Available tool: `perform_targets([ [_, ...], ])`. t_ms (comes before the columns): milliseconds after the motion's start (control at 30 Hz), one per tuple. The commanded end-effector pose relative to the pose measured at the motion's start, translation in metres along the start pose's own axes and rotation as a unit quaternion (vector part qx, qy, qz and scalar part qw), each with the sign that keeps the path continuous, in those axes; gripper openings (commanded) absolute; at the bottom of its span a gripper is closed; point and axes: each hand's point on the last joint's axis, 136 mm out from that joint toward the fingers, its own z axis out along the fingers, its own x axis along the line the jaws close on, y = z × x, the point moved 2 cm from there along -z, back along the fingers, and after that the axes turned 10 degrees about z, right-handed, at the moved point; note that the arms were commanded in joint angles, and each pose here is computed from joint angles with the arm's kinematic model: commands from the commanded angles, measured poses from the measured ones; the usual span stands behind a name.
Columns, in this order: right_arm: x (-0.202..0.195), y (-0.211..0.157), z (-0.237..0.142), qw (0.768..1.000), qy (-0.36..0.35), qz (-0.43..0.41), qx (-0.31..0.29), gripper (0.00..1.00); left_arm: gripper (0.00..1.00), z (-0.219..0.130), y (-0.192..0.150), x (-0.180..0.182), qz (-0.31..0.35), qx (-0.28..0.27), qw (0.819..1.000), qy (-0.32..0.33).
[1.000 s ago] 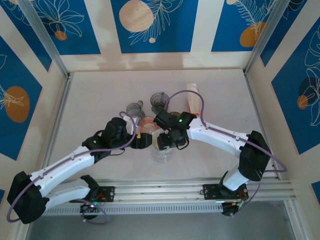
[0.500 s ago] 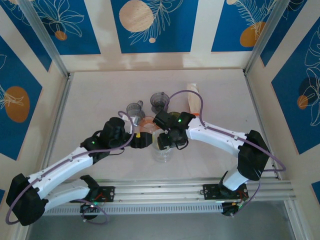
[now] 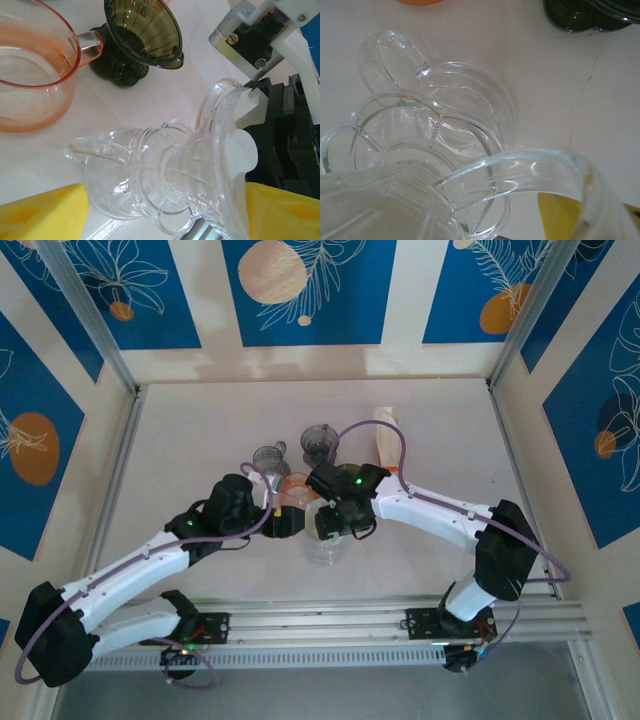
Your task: Place the coffee filter in the dripper
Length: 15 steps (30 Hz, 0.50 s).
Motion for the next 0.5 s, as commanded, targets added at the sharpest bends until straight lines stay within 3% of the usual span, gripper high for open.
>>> perform_targets([
  [0, -0.005, -0.005, 0.007, 1.0, -0.02, 0.0, 0.01, 0.62, 0.78, -0.005, 0.003, 0.002, 0.01, -0.003, 1.0, 0.01],
  [200, -0.004, -0.005, 0.006, 1.0, -0.019, 0.0, 0.009, 0.62, 0.87, -0.013, 0.014, -0.012, 0.028, -0.027, 0.999, -0.019],
  [467, -0.003, -0.005, 0.006, 1.0, -0.015, 0.003, 0.01, 0.62, 0.87, -0.007, 0.014, -0.018, 0.049, -0.01, 0.998, -0.029],
])
